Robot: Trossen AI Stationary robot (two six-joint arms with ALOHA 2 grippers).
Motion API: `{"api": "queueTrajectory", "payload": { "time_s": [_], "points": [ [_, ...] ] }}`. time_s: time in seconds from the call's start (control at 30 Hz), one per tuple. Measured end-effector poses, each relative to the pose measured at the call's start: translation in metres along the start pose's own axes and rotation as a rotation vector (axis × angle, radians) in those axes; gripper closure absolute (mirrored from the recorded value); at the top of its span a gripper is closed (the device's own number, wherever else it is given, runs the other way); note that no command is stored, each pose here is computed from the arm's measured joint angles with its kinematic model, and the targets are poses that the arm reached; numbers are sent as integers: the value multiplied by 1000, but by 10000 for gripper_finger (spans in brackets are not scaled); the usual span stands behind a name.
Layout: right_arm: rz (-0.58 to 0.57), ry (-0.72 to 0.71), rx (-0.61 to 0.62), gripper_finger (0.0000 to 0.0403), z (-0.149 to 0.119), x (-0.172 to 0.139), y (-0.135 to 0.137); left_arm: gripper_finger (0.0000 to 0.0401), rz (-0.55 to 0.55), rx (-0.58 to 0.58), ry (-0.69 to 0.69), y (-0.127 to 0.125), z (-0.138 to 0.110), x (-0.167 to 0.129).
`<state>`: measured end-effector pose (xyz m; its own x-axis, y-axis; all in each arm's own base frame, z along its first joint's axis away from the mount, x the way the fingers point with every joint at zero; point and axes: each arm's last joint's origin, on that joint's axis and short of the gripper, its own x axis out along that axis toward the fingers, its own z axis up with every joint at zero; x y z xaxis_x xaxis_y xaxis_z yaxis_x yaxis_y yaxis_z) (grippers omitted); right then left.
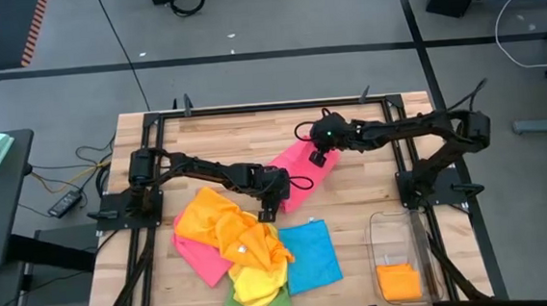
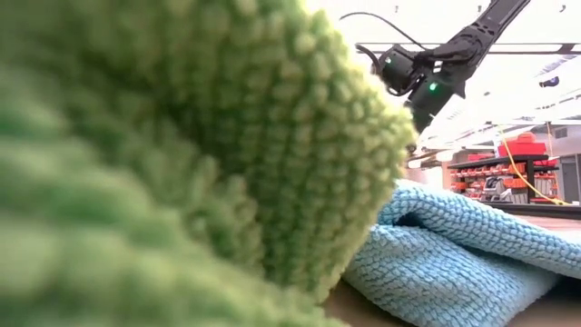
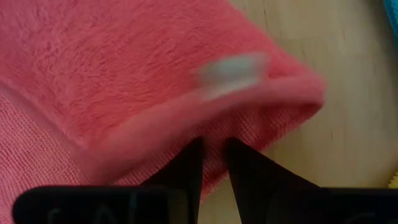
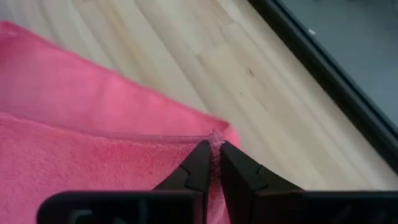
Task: Fold microfiber towels
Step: Fold the pink towel
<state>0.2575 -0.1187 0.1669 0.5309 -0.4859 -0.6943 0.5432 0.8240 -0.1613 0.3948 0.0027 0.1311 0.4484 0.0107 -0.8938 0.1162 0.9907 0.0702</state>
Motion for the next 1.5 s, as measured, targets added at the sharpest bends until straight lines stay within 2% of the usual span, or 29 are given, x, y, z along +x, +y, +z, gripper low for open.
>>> {"api": "queueTrajectory", "payload": {
  "time_s": [0.17, 0.47, 0.8, 0.97, 1.1, 1.2, 1.33, 1.5],
  "points": [
    [-13, -3, 5, 363, -3, 16, -3, 322, -1, 0, 1, 0, 0, 0],
    [-15, 40, 1, 356, -10, 28, -6, 322, -2, -2, 1, 0, 0, 0],
    [-20, 43, -9, 259, -10, 28, -8, 330, -1, -6, -1, 0, 0, 0],
    [-19, 77, 1, 231, 2, 16, -11, 324, -2, -7, -1, 0, 0, 1],
    [-11, 78, -7, 225, 15, 5, -10, 322, -1, -28, -4, 0, 0, -1],
    [36, 90, -19, 225, 16, 1, -4, 321, -2, -31, 4, 0, 0, -2],
    [80, 156, -40, 225, 10, -1, 2, 313, -3, -42, 10, -2, -1, -3],
    [65, 216, -39, 225, 1, 1, -6, 303, -6, -42, 20, -2, -1, -3]
  ]
}}
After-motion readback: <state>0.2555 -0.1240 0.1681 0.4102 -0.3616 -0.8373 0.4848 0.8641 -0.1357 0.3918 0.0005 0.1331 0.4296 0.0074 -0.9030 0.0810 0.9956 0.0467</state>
